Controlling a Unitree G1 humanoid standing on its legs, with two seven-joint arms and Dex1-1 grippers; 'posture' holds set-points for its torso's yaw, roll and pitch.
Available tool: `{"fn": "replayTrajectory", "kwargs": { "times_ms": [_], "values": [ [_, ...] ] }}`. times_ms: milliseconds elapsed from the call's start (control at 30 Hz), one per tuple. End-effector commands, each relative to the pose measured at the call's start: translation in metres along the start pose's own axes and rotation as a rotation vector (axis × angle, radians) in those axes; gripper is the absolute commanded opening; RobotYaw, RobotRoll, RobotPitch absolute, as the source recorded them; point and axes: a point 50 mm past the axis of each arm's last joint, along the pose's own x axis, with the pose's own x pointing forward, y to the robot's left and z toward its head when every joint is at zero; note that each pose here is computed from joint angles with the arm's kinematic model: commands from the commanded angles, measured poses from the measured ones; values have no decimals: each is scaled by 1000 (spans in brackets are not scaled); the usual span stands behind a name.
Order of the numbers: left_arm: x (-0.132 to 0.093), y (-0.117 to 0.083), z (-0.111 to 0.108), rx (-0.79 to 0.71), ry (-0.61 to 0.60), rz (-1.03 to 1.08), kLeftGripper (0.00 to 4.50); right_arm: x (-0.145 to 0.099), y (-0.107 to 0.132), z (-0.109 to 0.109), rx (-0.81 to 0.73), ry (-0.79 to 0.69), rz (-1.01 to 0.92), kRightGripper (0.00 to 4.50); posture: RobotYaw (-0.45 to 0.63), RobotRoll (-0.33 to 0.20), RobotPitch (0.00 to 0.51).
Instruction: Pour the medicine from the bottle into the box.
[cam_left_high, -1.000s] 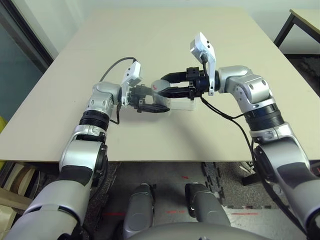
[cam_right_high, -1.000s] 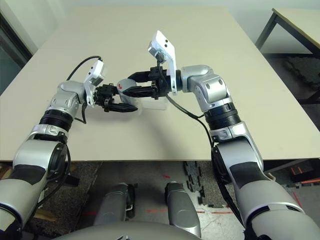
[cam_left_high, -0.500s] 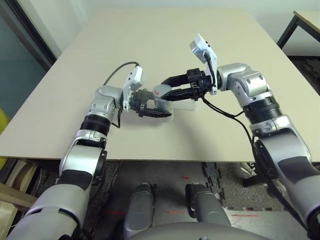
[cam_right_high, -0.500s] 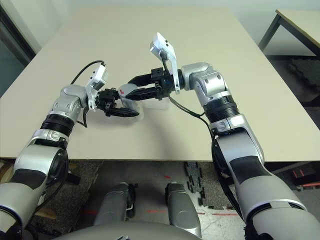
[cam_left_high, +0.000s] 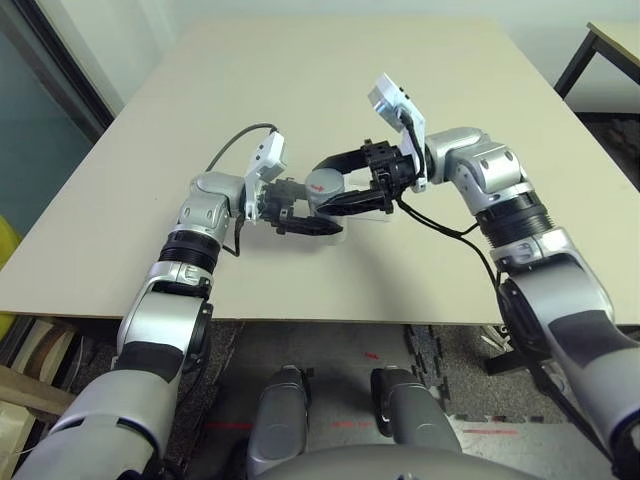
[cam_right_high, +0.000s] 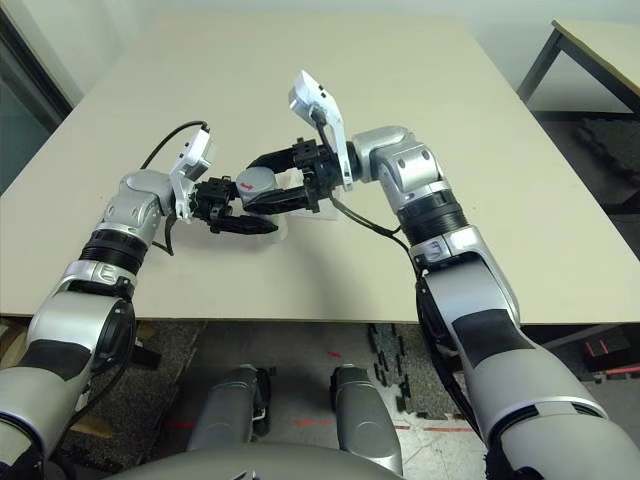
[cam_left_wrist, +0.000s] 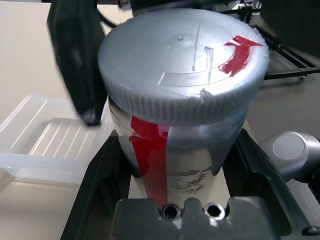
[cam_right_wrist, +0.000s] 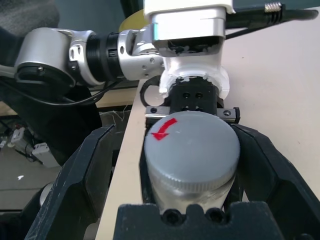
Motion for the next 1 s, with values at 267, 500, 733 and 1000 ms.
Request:
{"fn": "replayTrajectory", "kwargs": {
  "times_ms": [267, 500, 733, 1000],
  "values": [
    [-3, -3, 1, 0, -23, 5, 2795, -9, -14, 0, -14, -16, -115, 4500, -17, 0, 82],
    [-9, -3, -1, -8, -9, 21, 2795, -37, -12, 4, -14, -38, -161, 4500, -21, 0, 82],
    [-13, -3, -4, -16, 5, 30, 2795, -69, -4, 2, -4, -23, -221, 4500, -35, 0, 77],
    [-17, -1, -4, -13, 15, 45, 2795, -91, -2, 5, -12, -15, -311, 4500, -42, 0, 73]
  ]
}}
